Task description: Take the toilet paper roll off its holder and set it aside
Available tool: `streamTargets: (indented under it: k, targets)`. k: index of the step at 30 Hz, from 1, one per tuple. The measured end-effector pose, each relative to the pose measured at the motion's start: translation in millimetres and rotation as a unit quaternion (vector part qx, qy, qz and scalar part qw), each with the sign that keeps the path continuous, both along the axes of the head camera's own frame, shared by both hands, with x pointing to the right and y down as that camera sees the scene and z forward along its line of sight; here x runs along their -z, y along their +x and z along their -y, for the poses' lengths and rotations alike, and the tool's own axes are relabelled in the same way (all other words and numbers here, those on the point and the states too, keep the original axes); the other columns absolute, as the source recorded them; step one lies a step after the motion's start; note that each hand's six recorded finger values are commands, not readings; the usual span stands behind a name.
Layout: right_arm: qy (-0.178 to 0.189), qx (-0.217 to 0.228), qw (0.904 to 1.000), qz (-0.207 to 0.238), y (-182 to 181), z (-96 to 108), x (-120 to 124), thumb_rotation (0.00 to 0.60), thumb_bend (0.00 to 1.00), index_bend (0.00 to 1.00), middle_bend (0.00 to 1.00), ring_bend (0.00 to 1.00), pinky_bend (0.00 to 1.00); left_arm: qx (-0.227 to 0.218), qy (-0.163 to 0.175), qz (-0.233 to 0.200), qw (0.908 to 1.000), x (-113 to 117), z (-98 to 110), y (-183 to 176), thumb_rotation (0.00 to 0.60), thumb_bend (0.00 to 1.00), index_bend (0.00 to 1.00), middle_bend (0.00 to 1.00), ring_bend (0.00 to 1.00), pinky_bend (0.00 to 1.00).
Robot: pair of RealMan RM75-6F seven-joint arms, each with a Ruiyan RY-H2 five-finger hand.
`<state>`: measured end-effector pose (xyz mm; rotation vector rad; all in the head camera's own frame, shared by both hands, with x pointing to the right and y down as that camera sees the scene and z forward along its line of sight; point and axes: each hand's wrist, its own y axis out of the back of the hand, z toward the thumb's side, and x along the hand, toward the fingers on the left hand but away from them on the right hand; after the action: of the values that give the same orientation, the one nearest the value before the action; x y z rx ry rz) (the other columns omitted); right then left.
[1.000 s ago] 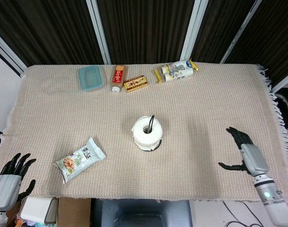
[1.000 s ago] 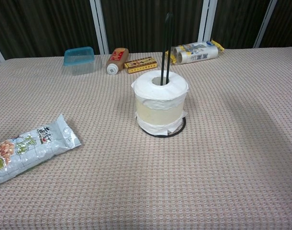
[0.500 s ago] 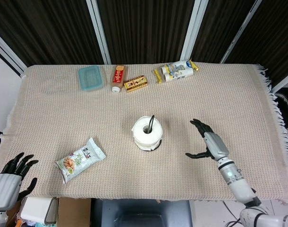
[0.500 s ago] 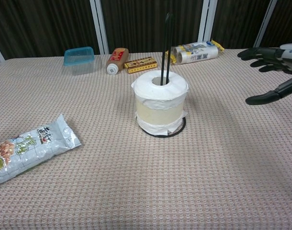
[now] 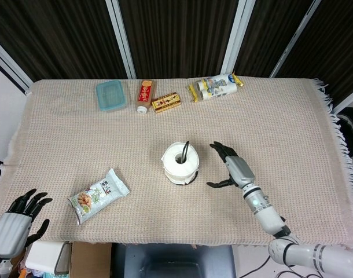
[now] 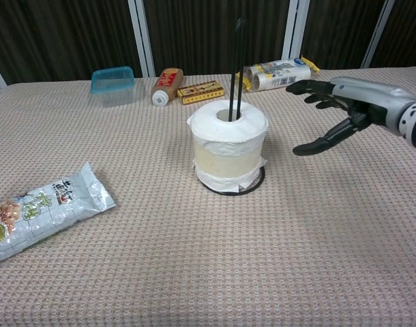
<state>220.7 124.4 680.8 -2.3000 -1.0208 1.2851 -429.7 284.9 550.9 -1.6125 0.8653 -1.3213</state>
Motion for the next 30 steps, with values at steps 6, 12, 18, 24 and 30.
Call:
streamTargets:
  k: [6,12,18,24,30]
  targets:
    - [-0.009,0.013,0.9999,0.004,-25.3,1.1,-12.3,0.6,0.04,0.02,0.1,0.04,0.1,-0.009,0.0,-0.008,0.9999,2.3,-2.1,3.4,0.6,0.39,0.29,0.23,0.14,0.27]
    - [-0.021,0.01,0.9997,0.008,-46.3,3.3,-23.7,0.6,0.04,0.04,0.1,0.04,0.1,-0.015,0.015,-0.025,0.9994,12.8,-4.5,5.4,0.6,0.4,0.3,0.25,0.16,0.28]
    - [-0.019,0.018,0.9996,0.007,-71.2,4.6,-32.3,0.6,0.04,0.05,0.1,0.04,0.1,-0.029,0.018,-0.034,0.9988,17.3,-10.3,8.9,0.6,0.39,0.3,0.25,0.16,0.28]
    - [-0.023,0.015,0.9994,0.019,-89.1,2.4,-39.1,0.6,0.04,0.07,0.1,0.04,0.1,-0.051,0.02,-0.038,0.9978,20.6,-15.6,15.2,0.6,0.4,0.3,0.26,0.16,0.29]
    - [-0.019,0.0,0.9994,0.028,-97.6,1.3,-47.8,0.6,0.04,0.22,0.12,0.1,0.17,-0.054,0.019,-0.042,0.9975,22.8,-18.7,15.1,0.6,0.39,0.3,0.26,0.16,0.29]
